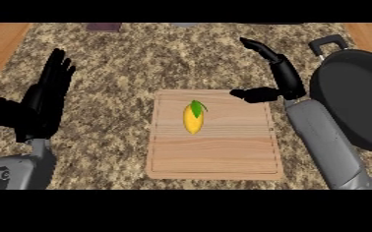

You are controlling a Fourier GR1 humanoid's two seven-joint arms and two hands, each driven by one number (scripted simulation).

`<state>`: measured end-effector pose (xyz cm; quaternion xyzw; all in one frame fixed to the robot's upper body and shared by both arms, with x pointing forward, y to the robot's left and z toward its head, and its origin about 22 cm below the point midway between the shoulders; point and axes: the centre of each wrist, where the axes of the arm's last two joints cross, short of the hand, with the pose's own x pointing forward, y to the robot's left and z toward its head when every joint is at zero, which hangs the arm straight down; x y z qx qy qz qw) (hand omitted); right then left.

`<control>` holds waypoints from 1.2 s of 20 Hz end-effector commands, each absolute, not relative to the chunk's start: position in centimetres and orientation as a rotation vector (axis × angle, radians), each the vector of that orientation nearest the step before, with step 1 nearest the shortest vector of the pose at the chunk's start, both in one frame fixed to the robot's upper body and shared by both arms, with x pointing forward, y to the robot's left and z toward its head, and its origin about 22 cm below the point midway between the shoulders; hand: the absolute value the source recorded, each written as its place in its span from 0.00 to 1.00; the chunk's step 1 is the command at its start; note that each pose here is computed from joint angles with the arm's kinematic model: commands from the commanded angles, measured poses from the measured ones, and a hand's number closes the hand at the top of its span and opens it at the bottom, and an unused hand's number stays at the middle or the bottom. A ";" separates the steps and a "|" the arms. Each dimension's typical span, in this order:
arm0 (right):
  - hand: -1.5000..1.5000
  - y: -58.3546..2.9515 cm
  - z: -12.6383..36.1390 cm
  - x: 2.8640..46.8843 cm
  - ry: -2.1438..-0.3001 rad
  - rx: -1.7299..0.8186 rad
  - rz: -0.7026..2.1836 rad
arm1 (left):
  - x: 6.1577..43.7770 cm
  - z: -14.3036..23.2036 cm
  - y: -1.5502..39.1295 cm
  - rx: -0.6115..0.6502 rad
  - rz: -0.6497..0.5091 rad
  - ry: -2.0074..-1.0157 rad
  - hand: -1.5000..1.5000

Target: Pick the lemon from the cutting board and place it in the pot

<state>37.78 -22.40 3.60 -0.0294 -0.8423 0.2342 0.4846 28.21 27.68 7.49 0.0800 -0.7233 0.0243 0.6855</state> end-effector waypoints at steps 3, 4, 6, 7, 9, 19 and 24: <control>0.00 -20.8 8.0 38.6 -1.959 -0.020 0.855 | 28.0 8.0 26.3 0.204 0.065 -1.596 0.50; 0.00 -21.2 9.8 39.8 -1.936 -0.035 0.885 | 28.2 6.5 27.5 0.210 0.067 -1.615 0.50; 0.00 -17.7 9.7 38.6 -1.816 -0.030 1.052 | 28.3 8.2 28.7 0.203 0.081 -1.601 0.50; 0.00 -20.1 11.3 39.3 -1.754 -0.061 1.126 | 28.2 9.5 28.3 0.206 0.057 -1.611 0.50; 0.00 -18.3 12.1 39.3 -1.662 -0.075 1.266 | 28.5 7.7 28.0 0.197 0.079 -1.606 0.50; 0.00 -9.2 11.1 35.4 -1.350 -0.125 1.549 | 27.9 8.8 27.7 0.218 0.066 -1.600 0.50; 0.00 -8.6 11.4 33.8 -1.310 -0.109 1.552 | 28.0 7.8 27.1 0.207 0.076 -1.613 0.50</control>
